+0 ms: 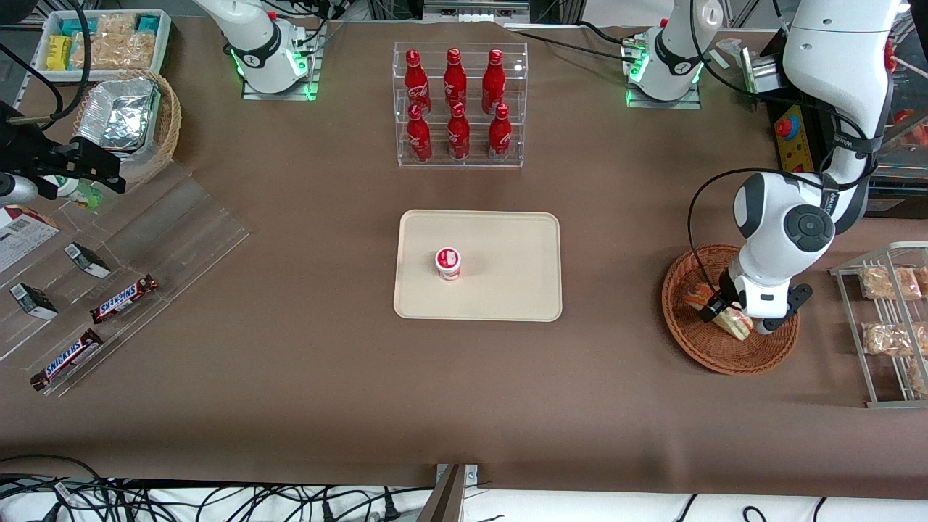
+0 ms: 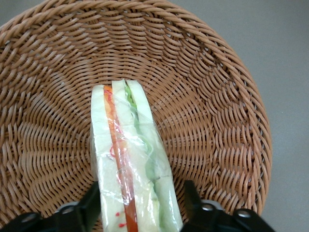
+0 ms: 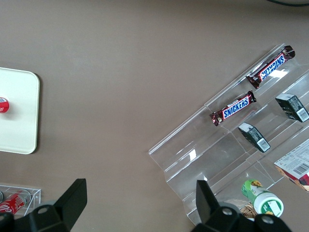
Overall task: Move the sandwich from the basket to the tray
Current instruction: 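Lift the sandwich and carry it toward the white tray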
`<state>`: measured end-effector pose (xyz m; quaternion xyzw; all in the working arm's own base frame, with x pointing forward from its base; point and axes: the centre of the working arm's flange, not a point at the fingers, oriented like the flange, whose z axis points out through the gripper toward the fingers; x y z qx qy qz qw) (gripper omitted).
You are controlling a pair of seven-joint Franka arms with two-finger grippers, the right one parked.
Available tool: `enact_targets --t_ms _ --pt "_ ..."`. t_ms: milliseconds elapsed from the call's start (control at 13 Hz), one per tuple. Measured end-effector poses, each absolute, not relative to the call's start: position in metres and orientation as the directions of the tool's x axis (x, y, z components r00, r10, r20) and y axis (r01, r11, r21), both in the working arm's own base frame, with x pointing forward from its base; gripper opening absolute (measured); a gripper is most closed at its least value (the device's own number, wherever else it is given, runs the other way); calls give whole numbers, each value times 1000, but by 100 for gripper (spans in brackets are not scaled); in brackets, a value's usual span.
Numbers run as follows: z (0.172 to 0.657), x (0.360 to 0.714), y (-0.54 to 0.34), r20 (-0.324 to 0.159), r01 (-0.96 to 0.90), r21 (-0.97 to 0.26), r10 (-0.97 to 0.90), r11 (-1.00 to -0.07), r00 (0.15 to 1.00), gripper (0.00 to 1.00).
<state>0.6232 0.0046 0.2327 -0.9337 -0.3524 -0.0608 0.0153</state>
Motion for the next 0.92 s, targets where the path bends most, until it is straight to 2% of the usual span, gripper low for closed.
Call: enact_targets --t_ms 77,154,231,462,692,923 --pt "233 623 5 131 651 7 646 -759 752 54" --pt "234 623 4 138 642 0 636 -766 759 46" --pt "236 624 5 143 640 0 633 -769 761 41" --pt "262 630 6 155 632 0 624 -775 766 33" --pt "329 635 -4 125 589 -42 581 -807 804 19" --pt "389 635 -55 52 511 -85 509 -855 859 19"
